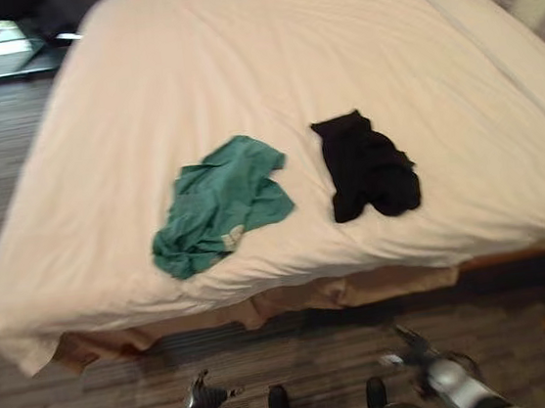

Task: Tidy up the quilt and then pick up the clothes from the bed and put them into the laundry hamper.

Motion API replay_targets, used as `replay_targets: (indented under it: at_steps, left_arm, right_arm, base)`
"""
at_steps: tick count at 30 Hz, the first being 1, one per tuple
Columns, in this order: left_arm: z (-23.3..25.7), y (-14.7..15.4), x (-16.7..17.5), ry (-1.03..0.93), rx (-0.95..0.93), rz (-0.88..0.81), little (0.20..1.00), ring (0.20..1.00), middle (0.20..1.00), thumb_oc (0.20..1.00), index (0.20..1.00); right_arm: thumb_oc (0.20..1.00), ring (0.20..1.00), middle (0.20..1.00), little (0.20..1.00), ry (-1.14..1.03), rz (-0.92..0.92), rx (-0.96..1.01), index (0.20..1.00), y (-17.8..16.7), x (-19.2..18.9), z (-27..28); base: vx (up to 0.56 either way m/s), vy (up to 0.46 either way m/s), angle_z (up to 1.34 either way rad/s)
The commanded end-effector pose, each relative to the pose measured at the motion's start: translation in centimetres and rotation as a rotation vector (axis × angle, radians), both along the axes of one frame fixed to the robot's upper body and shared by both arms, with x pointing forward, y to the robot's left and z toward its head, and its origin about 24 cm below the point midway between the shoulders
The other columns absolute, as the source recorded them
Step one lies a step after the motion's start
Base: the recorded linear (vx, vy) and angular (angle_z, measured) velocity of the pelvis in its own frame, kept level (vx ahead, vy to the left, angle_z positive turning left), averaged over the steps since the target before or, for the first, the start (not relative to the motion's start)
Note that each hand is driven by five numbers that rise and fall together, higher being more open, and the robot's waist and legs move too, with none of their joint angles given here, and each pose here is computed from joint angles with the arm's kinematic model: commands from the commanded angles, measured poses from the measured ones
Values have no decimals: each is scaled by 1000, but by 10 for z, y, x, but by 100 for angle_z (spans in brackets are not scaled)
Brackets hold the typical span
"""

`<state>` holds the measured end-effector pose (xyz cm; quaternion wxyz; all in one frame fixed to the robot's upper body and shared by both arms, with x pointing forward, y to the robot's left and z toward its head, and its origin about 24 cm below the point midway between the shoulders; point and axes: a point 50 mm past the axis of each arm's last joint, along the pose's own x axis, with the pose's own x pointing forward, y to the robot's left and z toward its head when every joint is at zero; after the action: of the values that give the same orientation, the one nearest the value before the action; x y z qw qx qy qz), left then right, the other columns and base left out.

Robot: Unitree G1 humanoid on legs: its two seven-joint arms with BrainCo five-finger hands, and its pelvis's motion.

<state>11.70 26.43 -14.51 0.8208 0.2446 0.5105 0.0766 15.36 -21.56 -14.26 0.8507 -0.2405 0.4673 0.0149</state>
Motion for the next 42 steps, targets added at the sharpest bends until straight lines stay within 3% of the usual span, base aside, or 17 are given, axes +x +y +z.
replay_targets:
  at_steps: [1, 5, 6, 7, 8, 9, 10, 11, 12, 16, 17, 23, 32, 36, 38, 39, 42]
  left_arm:
    - [13, 61, -44, 37, 120, 299, 1000, 1000, 1000, 1000, 1000]
    - [46, 110, -46, -133, 253, 418, 1000, 1000, 1000, 1000, 1000]
    - [86, 138, -22, -368, 373, 404, 1000, 1000, 1000, 1000, 1000]
    - [86, 138, -22, -367, 374, 404, 1000, 1000, 1000, 1000, 1000]
    - [134, 148, 12, -632, 461, 304, 1000, 1000, 1000, 1000, 1000]
    - [134, 148, 11, -631, 461, 305, 1000, 1000, 1000, 1000, 1000]
    - [188, 149, 47, -888, 527, 211, 1000, 1000, 1000, 1000, 1000]
    - [188, 149, 47, -888, 528, 212, 1000, 1000, 1000, 1000, 1000]
    - [235, 142, 72, -1072, 584, 90, 1000, 1000, 1000, 1000, 1000]
    - [288, 123, 110, -1207, 660, -133, 1000, 1000, 1000, 1000, 1000]
    - [306, 103, 138, -1258, 652, -247, 1000, 1000, 1000, 1000, 1000]
    - [340, 51, 204, -1252, 731, -495, 1000, 1000, 1000, 1000, 1000]
    - [375, 67, 247, -1126, 884, -283, 1000, 1000, 1000, 1000, 1000]
    - [354, 92, 244, -875, 957, -249, 1000, 1000, 1000, 1000, 1000]
    - [349, 92, 244, -841, 959, -269, 950, 950, 950, 950, 950]
    - [324, 94, 241, -749, 911, -297, 200, 200, 200, 200, 200]
    - [302, 91, 238, -689, 874, -340, 200, 200, 200, 200, 200]
  right_arm:
    - [1000, 1000, 1000, 1000, -75, -304, -126, 1000, -69, -9, 18]
    - [1000, 1000, 1000, 1000, -225, -445, -240, 1000, -117, -23, 45]
    - [1000, 1000, 1000, 1000, -339, -392, -341, 1000, -138, -21, 73]
    - [1000, 1000, 1000, 1000, -338, -391, -341, 1000, -138, -22, 73]
    - [1000, 1000, 1000, 1000, -449, -289, -442, 1000, -152, -12, 103]
    - [1000, 1000, 1000, 1000, -448, -288, -442, 1000, -152, -12, 103]
    - [1000, 1000, 1000, 1000, -565, -174, -519, 1000, -158, 11, 134]
    - [1000, 1000, 1000, 1000, -566, -174, -518, 1000, -158, 11, 135]
    - [1000, 1000, 1000, 1000, -670, -38, -574, 1000, -156, 33, 166]
    - [1000, 1000, 1000, 1000, -802, 174, -653, 1000, -142, 68, 208]
    - [1000, 1000, 1000, 1000, -891, 294, -679, 1000, -124, 92, 231]
    - [1000, 1000, 1000, 1000, -1180, 524, -610, 1000, -53, 143, 285]
    - [1000, 1000, 1000, 1000, -1317, 607, -539, 1000, -23, 134, 298]
    - [1000, 1000, 1000, 1000, -1338, 607, -563, 1000, -28, 126, 303]
    - [1000, 1000, 1000, 1000, -1338, 595, -590, 1000, -32, 126, 306]
    - [1000, 1000, 1000, 1000, -1373, 557, -639, 1000, -37, 128, 317]
    - [1000, 1000, 1000, 1000, -1431, 528, -697, 1000, -41, 131, 335]
  base:
    - [204, -22, -18]
    - [160, -17, -5]
    - [62, -14, -1]
    - [122, -17, 7]
    - [36, -6, 10]
    - [74, -15, 10]
    - [0, 0, 0]
    - [16, -18, -4]
    - [8, -11, -5]
    - [-4, -13, -10]
    - [-74, -10, -5]
    - [-141, -7, -10]
    - [-54, -13, -19]
    - [-44, -21, 2]
    - [-16, -18, -4]
    - [0, 0, 0]
    - [1, -29, -1]
